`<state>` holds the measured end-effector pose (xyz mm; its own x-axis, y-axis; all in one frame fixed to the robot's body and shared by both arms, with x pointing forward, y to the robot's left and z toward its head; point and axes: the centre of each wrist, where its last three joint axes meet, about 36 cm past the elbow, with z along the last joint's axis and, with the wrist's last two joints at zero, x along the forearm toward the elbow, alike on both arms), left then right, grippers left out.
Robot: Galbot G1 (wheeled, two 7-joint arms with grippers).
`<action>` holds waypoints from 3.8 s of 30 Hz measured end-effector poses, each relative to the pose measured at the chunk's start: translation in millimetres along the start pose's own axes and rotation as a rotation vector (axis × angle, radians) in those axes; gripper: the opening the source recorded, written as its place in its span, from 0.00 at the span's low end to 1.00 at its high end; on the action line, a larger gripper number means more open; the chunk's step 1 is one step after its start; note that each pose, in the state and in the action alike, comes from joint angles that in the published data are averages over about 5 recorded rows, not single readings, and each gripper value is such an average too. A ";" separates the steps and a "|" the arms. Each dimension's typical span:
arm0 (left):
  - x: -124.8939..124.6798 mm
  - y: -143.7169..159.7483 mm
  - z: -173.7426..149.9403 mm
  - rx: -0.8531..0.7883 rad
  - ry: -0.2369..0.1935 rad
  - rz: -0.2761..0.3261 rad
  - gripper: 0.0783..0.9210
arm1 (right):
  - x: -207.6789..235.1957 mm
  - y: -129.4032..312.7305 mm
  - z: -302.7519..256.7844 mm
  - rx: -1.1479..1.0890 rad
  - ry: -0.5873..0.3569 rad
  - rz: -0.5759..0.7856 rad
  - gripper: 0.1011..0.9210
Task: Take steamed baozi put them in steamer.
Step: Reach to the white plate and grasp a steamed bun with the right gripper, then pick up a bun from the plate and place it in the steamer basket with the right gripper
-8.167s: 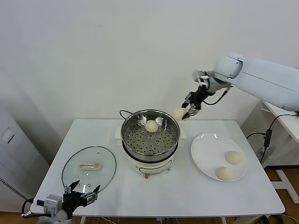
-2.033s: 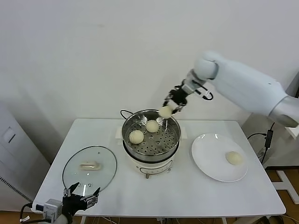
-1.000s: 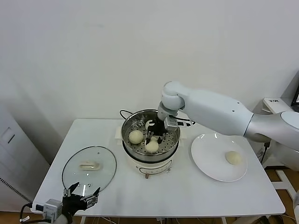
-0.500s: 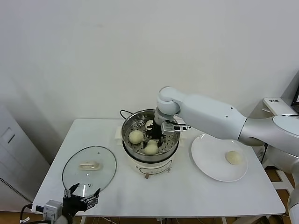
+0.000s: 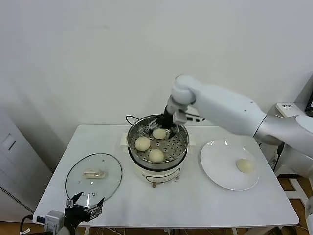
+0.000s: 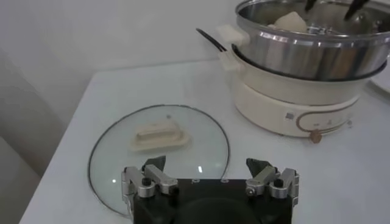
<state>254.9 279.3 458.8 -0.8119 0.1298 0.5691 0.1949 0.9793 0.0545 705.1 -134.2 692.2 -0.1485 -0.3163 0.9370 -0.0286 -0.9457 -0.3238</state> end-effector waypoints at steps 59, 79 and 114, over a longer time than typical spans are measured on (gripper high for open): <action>-2.7 0.3 -5.9 0.003 -0.002 -0.009 0.88 | -52.0 425.6 -22.2 -1.336 0.089 -0.240 0.88; -3.3 -1.9 -5.6 -0.001 0.000 0.002 0.88 | -89.4 439.1 -30.9 -1.372 0.104 -0.241 0.77; -4.0 -2.6 -6.6 -0.008 0.000 -0.010 0.88 | 62.7 264.2 14.0 -1.344 0.118 -0.068 0.43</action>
<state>261.3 275.2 461.8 -0.8140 0.1198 0.5685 0.1911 0.9793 0.0673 702.1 -404.9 667.3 -0.1892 -0.1998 0.9614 -0.9668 -0.1334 -0.2179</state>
